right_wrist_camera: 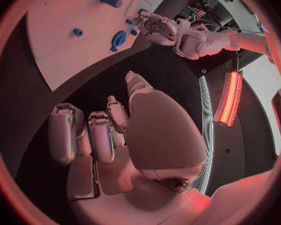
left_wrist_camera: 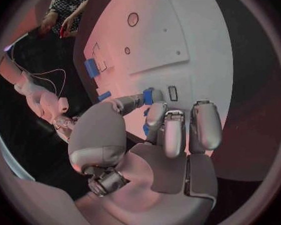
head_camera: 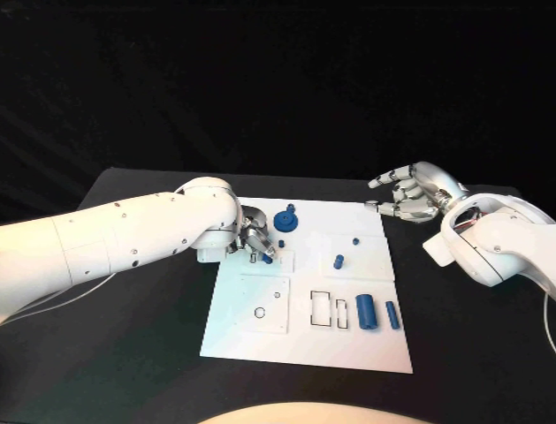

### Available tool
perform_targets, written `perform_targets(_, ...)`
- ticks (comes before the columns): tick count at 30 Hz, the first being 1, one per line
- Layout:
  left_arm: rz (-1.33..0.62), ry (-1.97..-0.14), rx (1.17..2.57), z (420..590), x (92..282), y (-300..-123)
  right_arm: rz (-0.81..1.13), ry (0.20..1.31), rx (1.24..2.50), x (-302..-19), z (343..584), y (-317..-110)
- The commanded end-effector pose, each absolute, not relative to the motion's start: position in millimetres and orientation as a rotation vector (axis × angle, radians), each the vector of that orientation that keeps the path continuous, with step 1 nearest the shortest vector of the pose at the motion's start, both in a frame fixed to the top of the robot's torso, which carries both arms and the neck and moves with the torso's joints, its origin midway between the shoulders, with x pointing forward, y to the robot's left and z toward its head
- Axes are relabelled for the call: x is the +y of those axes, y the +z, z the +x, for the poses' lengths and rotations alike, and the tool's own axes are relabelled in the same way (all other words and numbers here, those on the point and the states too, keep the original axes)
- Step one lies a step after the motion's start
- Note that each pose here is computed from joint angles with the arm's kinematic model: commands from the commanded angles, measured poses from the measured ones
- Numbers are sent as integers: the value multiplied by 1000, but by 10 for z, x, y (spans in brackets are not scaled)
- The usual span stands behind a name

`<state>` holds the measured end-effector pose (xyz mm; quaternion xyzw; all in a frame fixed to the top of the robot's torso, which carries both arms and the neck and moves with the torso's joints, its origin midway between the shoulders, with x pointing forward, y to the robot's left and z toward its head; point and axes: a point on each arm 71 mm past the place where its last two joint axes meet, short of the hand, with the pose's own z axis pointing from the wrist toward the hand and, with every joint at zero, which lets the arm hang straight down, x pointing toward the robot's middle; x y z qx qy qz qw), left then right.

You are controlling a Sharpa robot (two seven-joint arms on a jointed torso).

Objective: Assemble the parts on the task board

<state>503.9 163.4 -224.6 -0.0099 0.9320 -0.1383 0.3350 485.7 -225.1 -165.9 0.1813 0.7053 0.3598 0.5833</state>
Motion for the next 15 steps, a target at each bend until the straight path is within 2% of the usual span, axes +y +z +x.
perform_targets(1,-5,-388,2469,4992,1572,-2290,403,846,1652,-2238,4850,-1660)
perform_targets(15,-2,-383,2473,4997,1580,-2295,404,846,1650,-2243,4848,-1658)
